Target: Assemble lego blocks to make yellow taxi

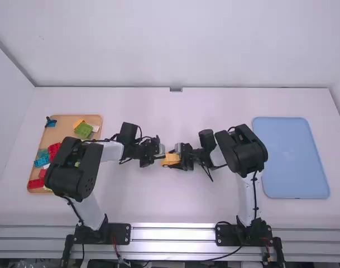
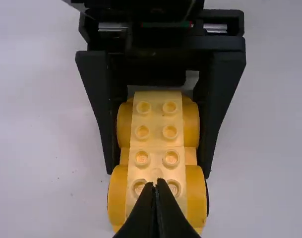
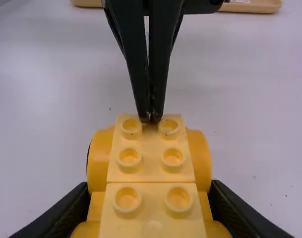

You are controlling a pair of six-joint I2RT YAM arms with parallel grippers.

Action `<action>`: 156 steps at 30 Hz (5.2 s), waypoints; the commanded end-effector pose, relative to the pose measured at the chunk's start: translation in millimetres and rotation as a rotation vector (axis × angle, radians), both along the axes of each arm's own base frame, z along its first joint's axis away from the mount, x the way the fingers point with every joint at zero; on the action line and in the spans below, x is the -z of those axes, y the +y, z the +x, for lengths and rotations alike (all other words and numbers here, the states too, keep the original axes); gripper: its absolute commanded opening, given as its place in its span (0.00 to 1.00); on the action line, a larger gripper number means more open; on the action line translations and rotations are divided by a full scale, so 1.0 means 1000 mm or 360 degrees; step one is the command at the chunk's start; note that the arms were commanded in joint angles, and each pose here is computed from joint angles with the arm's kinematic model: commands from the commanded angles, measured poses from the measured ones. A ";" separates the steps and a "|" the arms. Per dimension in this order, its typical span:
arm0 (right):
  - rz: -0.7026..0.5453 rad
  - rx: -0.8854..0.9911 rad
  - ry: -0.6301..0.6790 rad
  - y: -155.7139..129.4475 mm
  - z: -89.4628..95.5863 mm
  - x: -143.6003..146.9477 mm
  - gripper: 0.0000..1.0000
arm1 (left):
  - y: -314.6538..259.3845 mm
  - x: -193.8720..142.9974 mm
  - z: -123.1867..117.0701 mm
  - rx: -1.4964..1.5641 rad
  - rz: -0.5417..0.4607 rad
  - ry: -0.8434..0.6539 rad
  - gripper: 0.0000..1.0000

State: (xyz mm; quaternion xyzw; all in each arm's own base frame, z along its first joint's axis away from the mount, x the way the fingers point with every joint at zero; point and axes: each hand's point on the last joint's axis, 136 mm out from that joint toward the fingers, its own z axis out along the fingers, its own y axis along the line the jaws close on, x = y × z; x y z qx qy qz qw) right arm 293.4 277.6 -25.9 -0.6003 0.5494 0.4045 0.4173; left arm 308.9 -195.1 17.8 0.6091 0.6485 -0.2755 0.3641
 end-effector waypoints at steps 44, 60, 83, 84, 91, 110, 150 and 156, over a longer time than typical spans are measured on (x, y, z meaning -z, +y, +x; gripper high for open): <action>0.0008 0.0604 0.0047 -0.116 0.041 -0.100 0.99 | 0.141 -0.075 0.041 -0.0695 0.0061 0.0034 0.99; -0.0091 0.0674 -0.0049 -0.052 0.079 -0.188 0.99 | 0.195 -0.062 0.079 -0.2236 -0.0354 0.1049 0.99; -0.0215 0.0425 -0.0184 0.043 0.090 -0.233 0.99 | 0.275 -0.146 0.025 -0.3077 -0.0169 0.0690 0.99; -0.0193 0.0407 -0.0187 0.045 0.089 -0.240 0.99 | 0.276 -0.147 0.024 -0.3088 -0.0158 0.0689 0.99; -0.0174 0.0317 -0.0138 0.049 0.081 -0.275 0.99 | 0.292 -0.154 0.021 -0.3233 -0.0134 0.0587 0.99; -0.0277 0.0386 -0.0240 0.039 0.092 -0.270 0.98 | 0.367 -0.232 -0.046 -0.3908 -0.0233 0.0569 0.99; -0.0372 0.0483 -0.0242 0.031 0.100 -0.260 0.99 | 0.447 -0.081 0.132 -0.3222 0.0452 0.1440 0.87; -0.0377 0.0487 -0.0240 0.031 0.100 -0.260 0.98 | 0.461 -0.051 0.119 -0.3270 0.0633 0.1453 0.84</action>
